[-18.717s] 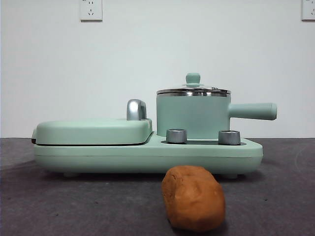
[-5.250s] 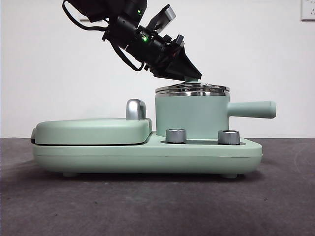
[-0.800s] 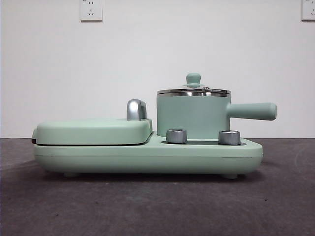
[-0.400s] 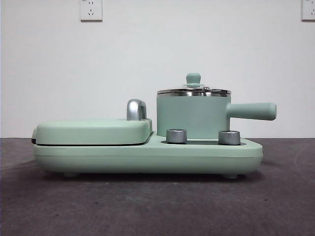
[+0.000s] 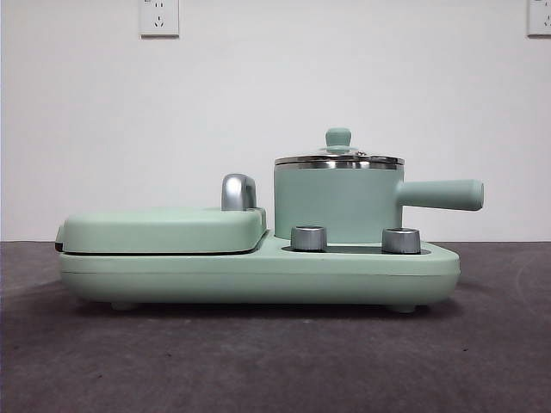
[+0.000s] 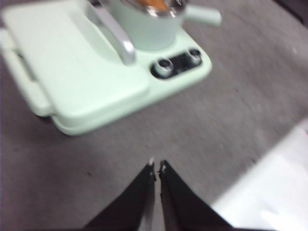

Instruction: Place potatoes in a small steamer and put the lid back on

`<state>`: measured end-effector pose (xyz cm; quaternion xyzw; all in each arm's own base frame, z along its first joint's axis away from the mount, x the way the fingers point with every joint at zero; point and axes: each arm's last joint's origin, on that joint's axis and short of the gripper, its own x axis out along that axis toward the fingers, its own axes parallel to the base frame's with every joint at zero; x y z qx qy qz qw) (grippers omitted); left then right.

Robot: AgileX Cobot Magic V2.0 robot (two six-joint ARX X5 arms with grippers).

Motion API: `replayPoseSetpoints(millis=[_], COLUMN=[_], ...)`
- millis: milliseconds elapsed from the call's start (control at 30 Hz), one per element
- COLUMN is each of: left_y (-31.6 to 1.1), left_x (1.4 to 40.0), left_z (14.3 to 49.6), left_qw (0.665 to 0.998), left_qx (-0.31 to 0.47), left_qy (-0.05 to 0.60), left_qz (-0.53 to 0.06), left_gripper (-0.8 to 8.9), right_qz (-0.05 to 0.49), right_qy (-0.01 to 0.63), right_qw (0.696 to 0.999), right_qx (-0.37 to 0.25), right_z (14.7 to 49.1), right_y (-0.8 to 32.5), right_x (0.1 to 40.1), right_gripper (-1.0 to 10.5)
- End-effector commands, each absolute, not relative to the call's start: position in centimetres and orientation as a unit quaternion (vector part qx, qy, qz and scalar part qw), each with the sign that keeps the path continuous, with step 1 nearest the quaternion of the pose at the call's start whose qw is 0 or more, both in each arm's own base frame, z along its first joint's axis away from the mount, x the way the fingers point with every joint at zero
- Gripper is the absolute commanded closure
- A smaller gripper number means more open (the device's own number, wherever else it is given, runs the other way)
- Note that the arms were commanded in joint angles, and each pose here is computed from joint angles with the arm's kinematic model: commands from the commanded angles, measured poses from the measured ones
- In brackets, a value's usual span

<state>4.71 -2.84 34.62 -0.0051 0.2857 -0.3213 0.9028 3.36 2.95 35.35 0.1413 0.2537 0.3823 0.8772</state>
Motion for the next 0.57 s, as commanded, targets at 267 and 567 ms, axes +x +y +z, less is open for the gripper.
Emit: replayPoseSetpoints(millis=[267, 567], left_y=[-2.2, -1.3], left_x=[7.5, 8.5], left_z=[28.4, 19.6], left_qw=[0.965, 0.980], left_qx=[0.015, 0.012], left_qy=[0.109, 0.084], left_qz=[-0.238, -0.182], left_gripper=[7.94, 7.94], right_qz=[0.389, 0.389], right_qy=[0.245, 0.245], right_qw=[0.877, 0.877], right_qx=[0.138, 0.138], right_z=[35.7, 35.7], right_y=[3.0, 3.0], right_x=[3.3, 3.3], right_gripper=[9.3, 9.3])
